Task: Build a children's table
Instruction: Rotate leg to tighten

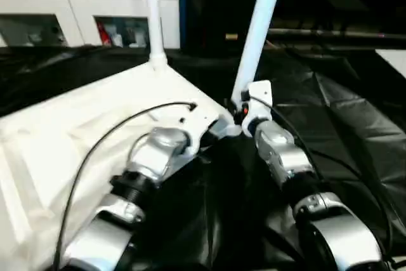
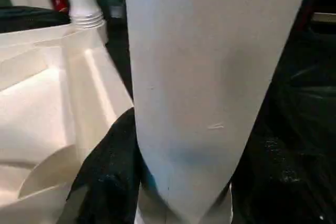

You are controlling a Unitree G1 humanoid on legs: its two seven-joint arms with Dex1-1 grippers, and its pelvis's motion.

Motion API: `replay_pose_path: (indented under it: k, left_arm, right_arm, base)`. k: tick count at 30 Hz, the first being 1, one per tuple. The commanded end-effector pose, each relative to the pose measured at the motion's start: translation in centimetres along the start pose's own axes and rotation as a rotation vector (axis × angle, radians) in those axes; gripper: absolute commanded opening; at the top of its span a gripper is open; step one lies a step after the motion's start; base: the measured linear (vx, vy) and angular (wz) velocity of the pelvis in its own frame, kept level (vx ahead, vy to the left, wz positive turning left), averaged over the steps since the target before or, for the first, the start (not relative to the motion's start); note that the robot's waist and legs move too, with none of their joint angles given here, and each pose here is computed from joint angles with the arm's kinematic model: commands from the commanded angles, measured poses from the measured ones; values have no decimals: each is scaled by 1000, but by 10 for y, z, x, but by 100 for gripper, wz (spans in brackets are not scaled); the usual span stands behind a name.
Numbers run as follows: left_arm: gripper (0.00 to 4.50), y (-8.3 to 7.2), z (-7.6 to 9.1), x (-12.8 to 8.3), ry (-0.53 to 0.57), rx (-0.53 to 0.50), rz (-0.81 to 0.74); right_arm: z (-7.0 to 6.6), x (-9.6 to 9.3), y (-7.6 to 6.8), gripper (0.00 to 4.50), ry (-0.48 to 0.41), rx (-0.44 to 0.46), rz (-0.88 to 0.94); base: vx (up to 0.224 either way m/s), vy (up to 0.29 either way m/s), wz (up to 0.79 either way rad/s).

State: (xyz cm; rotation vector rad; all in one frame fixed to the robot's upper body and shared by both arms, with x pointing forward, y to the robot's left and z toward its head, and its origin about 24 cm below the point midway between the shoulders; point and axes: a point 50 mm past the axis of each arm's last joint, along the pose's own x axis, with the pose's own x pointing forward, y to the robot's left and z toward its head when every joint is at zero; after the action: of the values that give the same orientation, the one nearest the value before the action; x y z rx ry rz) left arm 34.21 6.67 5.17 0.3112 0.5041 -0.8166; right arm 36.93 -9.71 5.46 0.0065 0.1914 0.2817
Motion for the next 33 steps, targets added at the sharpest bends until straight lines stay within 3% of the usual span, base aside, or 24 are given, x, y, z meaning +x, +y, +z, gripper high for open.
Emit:
replay_pose_path:
  k: [1,10,11,19,23,26,32,33]
  left_arm:
    - [0,0,19,-2,-60,26,-7]
    - [0,7,14,-5,-43,29,19]
    - [0,7,14,-5,-43,32,21]
    - [0,15,17,-12,-85,95,-1]
    - [0,19,17,-17,-106,116,-33]
    - [0,21,14,-22,-118,161,-90]
    - [0,25,1,-32,-96,235,-216]
    - [0,22,-4,-37,-107,284,-294]
  right_arm:
    - [-62,-19,-25,188,276,30,-159]
    - [-54,-13,-18,188,222,35,-106]
    - [-51,-12,-17,223,203,40,-91]
    - [-14,-8,-16,301,36,44,131]
    - [-1,-19,-19,312,-15,-6,306]
    - [3,-34,-24,349,-24,-71,427]
    - [0,-65,-34,391,28,-191,624]
    - [-2,-72,-36,391,44,-206,659]
  base:
    - [0,0,0]
    - [0,0,0]
    - [0,0,0]
    - [0,0,0]
    - [0,0,0]
    - [0,0,0]
    - [0,0,0]
    - [0,0,0]
